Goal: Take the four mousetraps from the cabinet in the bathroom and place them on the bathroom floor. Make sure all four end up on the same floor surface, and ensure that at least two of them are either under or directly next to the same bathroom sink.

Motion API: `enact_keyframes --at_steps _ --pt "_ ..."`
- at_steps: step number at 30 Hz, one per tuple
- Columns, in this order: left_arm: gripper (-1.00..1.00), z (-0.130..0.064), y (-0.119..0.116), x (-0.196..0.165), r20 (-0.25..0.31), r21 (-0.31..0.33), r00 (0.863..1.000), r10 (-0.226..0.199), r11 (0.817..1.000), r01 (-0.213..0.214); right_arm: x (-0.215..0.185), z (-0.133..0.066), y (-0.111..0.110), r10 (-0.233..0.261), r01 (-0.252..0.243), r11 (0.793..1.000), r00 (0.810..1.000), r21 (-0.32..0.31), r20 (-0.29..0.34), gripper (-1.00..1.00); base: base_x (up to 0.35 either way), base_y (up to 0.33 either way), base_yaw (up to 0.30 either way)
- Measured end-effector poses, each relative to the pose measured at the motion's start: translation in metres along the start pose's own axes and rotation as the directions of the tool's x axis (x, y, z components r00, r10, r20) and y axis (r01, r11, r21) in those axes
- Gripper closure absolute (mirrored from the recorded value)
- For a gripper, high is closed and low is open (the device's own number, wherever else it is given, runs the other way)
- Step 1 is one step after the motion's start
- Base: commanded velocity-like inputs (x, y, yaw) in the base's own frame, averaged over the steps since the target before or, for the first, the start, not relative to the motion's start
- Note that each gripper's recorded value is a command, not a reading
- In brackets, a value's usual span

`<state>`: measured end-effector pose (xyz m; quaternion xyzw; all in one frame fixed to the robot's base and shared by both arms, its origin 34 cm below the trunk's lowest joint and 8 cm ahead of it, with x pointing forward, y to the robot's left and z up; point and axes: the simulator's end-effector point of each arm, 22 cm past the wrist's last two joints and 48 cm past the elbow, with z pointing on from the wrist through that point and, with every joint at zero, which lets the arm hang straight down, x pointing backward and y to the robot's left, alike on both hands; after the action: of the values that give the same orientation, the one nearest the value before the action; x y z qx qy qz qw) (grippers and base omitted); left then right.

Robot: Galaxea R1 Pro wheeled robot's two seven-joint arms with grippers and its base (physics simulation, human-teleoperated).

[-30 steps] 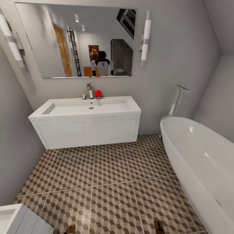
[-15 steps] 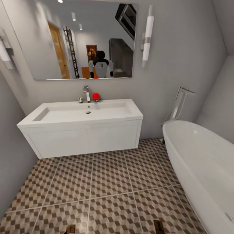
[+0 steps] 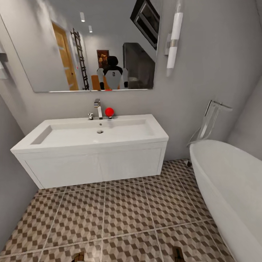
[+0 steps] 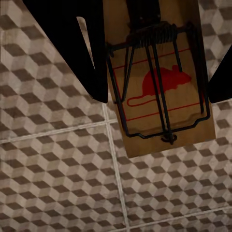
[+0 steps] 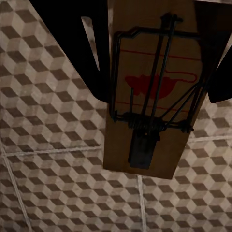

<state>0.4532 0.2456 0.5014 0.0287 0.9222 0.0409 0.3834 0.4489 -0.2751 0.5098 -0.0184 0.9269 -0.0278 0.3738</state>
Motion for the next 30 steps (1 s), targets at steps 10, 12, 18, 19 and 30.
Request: enact_keyframes --at_steps 10,12,18,19,30 --pt "1.00 0.0002 0.0000 0.0001 -0.001 0.000 1.000 0.000 1.000 0.000 0.0000 0.0002 0.0002 0.000 0.000 1.000 1.000 -0.001 0.000 1.00 0.239 0.060 0.000" --pt "1.00 0.0002 0.0000 0.0002 -0.001 0.000 1.000 0.000 1.000 0.000 -0.0002 0.0002 0.0005 -0.001 0.001 1.000 1.000 -0.002 0.001 1.00 0.043 0.005 0.000" --pt "1.00 0.0003 -0.0002 0.0002 -0.001 0.001 1.000 0.000 1.000 0.000 -0.0013 0.0002 0.0008 -0.002 0.002 1.000 1.000 -0.003 0.006 1.00 0.011 0.001 0.000" --pt "1.00 0.0003 -0.0002 0.0002 -0.001 0.001 1.000 0.000 1.000 0.000 -0.0013 0.0002 0.0008 -0.002 0.002 1.000 1.000 -0.003 0.006 1.00 0.002 0.000 0.000" --pt "1.00 0.0002 -0.0015 0.0001 -0.001 0.003 1.000 -0.001 1.000 0.001 -0.0016 0.0003 0.0007 -0.002 0.002 1.000 1.000 -0.003 0.007 1.00 0.000 0.000 0.000"
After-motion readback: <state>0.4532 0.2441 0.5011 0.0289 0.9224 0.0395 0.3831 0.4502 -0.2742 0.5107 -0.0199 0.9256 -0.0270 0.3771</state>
